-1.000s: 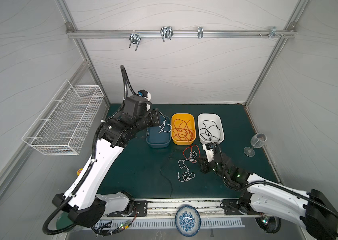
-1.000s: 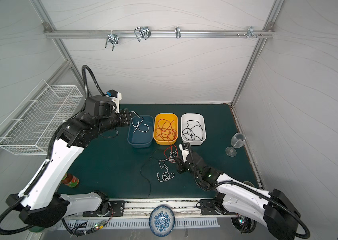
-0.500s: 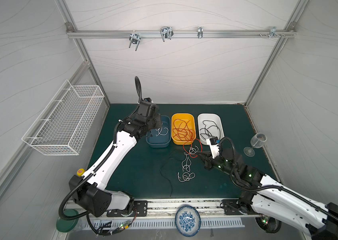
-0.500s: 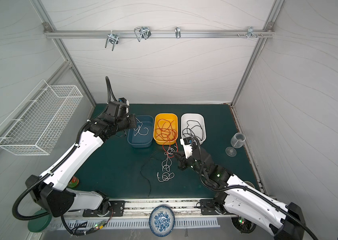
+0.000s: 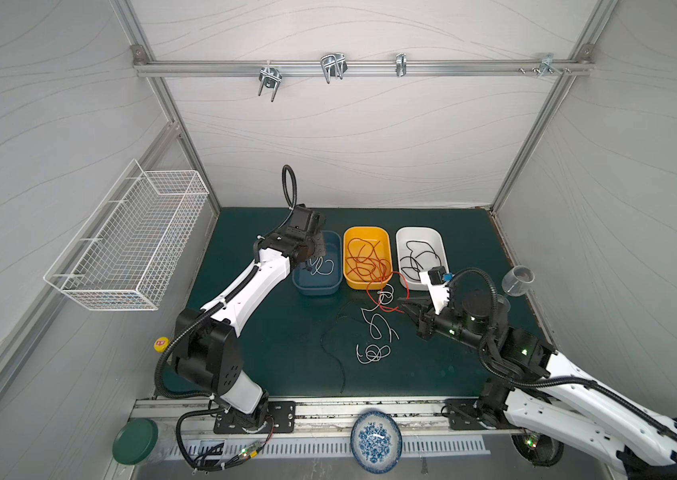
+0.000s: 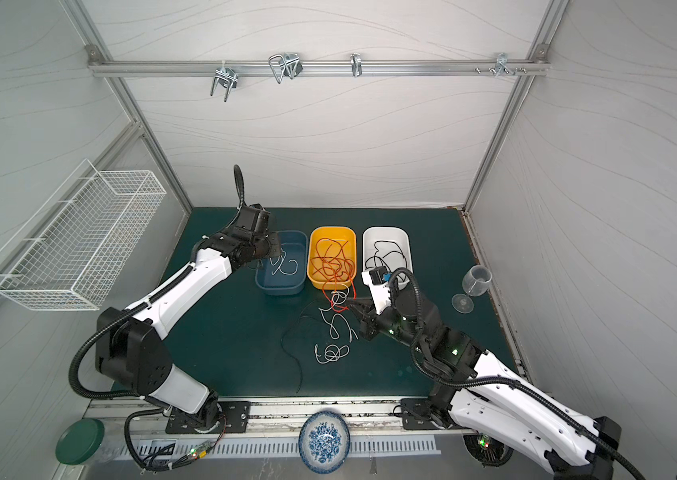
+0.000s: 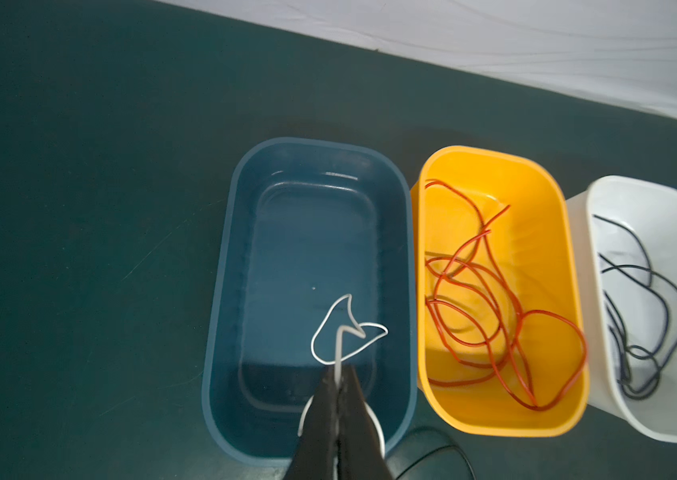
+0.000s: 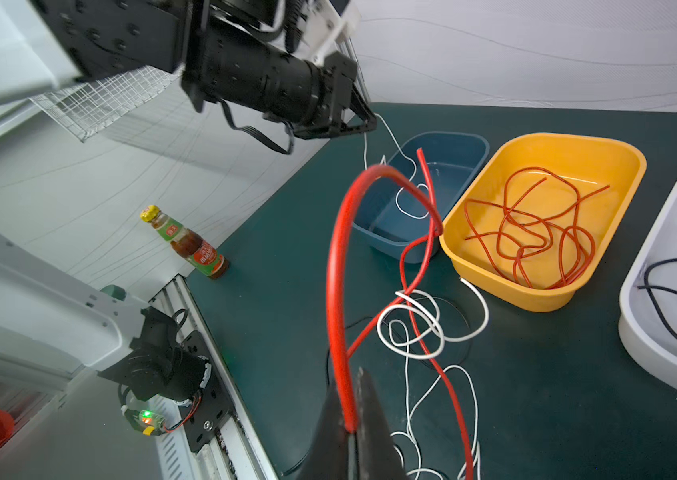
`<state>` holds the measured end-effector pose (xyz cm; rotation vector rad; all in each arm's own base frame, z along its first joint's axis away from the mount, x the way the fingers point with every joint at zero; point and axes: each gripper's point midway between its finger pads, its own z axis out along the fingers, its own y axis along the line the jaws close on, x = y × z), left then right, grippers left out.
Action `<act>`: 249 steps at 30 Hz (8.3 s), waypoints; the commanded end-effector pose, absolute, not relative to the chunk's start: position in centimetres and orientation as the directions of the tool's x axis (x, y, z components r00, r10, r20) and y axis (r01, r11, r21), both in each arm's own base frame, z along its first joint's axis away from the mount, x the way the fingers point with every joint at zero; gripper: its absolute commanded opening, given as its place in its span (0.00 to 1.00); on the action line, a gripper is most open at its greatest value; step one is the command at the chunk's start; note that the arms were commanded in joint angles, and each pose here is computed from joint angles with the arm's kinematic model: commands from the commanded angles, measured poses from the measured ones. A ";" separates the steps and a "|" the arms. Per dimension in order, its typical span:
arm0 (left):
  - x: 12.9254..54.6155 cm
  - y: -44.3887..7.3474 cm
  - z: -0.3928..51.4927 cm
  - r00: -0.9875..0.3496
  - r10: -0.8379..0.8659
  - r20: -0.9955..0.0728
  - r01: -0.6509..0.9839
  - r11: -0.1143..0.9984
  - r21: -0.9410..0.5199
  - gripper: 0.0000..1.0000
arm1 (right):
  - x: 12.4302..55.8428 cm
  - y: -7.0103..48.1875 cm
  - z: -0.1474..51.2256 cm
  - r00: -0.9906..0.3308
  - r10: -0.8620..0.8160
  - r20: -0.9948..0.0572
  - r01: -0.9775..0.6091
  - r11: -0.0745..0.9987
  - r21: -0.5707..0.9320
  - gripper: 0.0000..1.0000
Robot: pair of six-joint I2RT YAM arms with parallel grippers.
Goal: Untangle the cables
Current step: 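Carry the white wire over the blue tub and lower it with the left gripper, then open the left gripper to drop the white wire into the blue tub, then grasp another white wire near the right gripper with the left gripper, then lift the white wire with the left gripper while the right holds the red wire, then carry the white wire over the blue tub with the left gripper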
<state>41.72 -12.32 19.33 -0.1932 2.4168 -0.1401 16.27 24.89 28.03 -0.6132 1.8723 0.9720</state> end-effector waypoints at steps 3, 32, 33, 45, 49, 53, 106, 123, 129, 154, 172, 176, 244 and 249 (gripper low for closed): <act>43.3 -12.3 18.7 -0.730 -0.180 -0.659 -0.111 0.983 -0.146 0.00 | 15.1 24.9 29.7 -0.441 -0.034 -0.897 -0.774 0.520 0.361 0.00; 43.5 -13.6 20.2 -0.750 -0.206 -0.629 -0.093 0.974 -0.207 0.45 | 13.3 25.3 33.4 -0.408 0.006 -0.913 -0.824 0.428 0.372 0.00; 43.0 -13.7 21.2 -0.742 -0.215 -0.635 -0.083 0.969 -0.230 0.46 | 13.3 25.2 33.5 -0.409 0.008 -0.912 -0.822 0.430 0.373 0.00; 31.1 -18.2 24.0 -0.720 -0.366 -0.589 0.074 0.804 -0.590 0.53 | 14.3 25.0 34.7 -0.398 0.072 -0.915 -0.799 0.463 0.384 0.00; 27.6 -20.8 23.1 -0.719 -0.319 -0.618 0.181 0.773 -0.609 0.53 | 14.9 24.7 34.9 -0.399 0.089 -0.913 -0.781 0.489 0.389 0.00; 24.8 -23.3 21.7 -0.719 -0.285 -0.633 0.303 0.692 -0.656 0.53 | 14.9 24.5 35.5 -0.400 0.114 -0.909 -0.775 0.488 0.402 0.00; 19.5 -31.2 19.0 -0.631 0.019 -0.775 0.667 0.522 -0.531 0.00 | 12.2 25.9 36.3 -0.534 0.165 -0.829 -0.778 0.287 0.558 0.00; 19.1 -29.9 20.5 -0.624 -0.005 -0.781 0.657 0.539 -0.527 0.00 | 13.9 23.9 35.0 -0.520 0.216 -0.826 -0.726 0.398 0.561 0.00; 18.8 -29.4 21.4 -0.623 -0.017 -0.782 0.653 0.538 -0.533 0.00 | 15.2 22.8 33.4 -0.548 0.239 -0.801 -0.670 0.448 0.592 0.00; 19.1 -25.0 29.5 -0.494 -0.068 -0.867 0.645 0.639 -0.418 0.00 | 18.6 18.8 23.5 -0.689 0.322 -0.649 -0.407 0.569 0.715 0.00; 21.5 -21.6 34.4 -0.452 -0.051 -0.891 0.592 0.730 -0.342 0.00 | 18.1 17.6 16.2 -0.746 0.263 -0.612 -0.328 0.656 0.680 0.00; 22.7 -21.2 36.0 -0.446 -0.070 -0.892 0.583 0.734 -0.349 0.00 | 17.7 17.7 14.7 -0.766 0.234 -0.598 -0.325 0.662 0.675 0.00; 38.8 -14.4 26.8 -0.562 -0.158 -0.812 0.229 0.914 -0.336 0.00 | 14.6 18.9 21.7 -0.624 -0.035 -0.780 -0.608 0.649 0.457 0.00; 39.3 -14.4 24.1 -0.601 -0.174 -0.780 0.197 0.914 -0.355 0.00 | 14.6 18.6 22.6 -0.613 -0.044 -0.789 -0.614 0.656 0.440 0.00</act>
